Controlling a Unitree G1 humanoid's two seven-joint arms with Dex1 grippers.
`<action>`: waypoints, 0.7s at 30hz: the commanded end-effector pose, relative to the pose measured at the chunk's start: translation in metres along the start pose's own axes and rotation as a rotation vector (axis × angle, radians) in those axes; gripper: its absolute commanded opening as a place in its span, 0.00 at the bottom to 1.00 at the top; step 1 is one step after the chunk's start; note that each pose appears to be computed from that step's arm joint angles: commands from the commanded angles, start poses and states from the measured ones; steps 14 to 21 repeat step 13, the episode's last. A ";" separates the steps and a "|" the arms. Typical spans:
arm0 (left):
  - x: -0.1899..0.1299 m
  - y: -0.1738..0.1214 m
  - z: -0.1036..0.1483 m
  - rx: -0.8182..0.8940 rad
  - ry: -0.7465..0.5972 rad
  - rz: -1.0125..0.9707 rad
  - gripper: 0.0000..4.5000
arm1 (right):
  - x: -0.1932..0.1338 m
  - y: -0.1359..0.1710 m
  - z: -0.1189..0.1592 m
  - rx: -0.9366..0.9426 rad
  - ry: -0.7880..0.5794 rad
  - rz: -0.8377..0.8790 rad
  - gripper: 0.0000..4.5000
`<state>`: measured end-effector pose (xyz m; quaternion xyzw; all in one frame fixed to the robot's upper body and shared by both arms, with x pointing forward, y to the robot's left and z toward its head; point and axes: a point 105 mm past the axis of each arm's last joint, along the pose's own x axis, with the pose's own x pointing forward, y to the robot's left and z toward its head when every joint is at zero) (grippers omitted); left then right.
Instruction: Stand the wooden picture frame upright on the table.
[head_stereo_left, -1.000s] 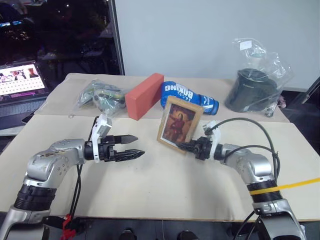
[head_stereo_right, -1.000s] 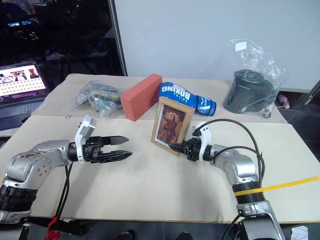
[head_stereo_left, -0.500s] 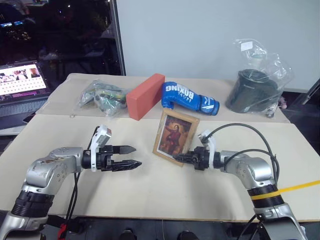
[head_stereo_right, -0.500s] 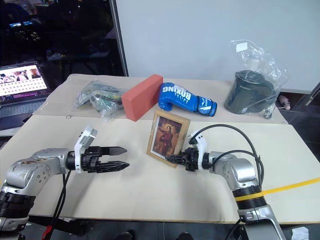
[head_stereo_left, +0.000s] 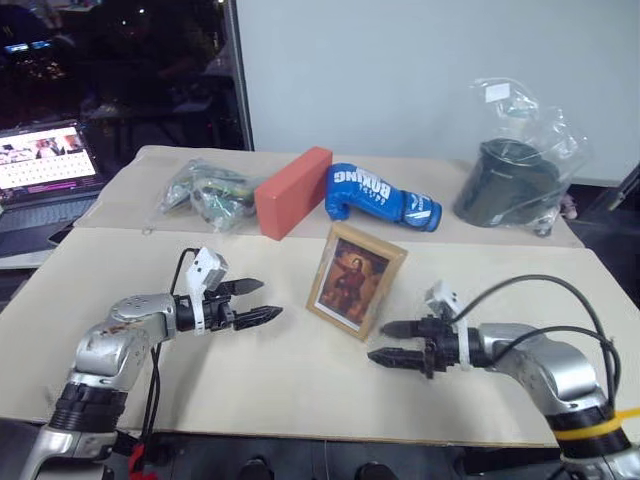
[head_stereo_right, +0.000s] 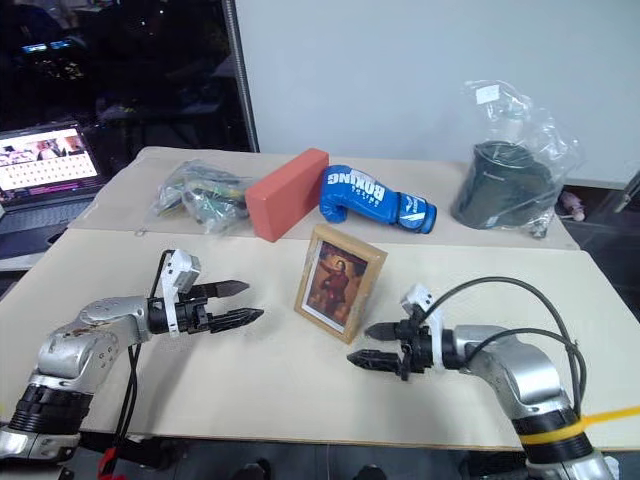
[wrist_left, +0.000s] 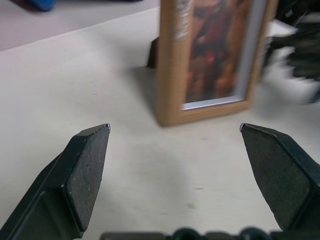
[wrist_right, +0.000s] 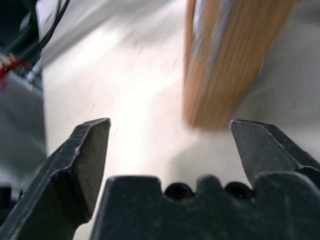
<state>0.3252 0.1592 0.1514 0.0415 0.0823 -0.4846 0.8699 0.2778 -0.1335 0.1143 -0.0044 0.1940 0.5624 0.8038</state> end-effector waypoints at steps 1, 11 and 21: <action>-0.012 0.011 -0.018 0.073 0.037 0.145 1.00 | -0.040 -0.006 0.009 -0.255 -0.030 -0.147 0.99; -0.010 0.024 -0.042 0.072 0.039 0.349 1.00 | -0.070 -0.023 0.028 -0.382 -0.230 -0.503 0.99; -0.007 0.019 -0.044 0.069 0.050 0.324 1.00 | -0.065 -0.022 0.025 -0.379 -0.223 -0.502 0.99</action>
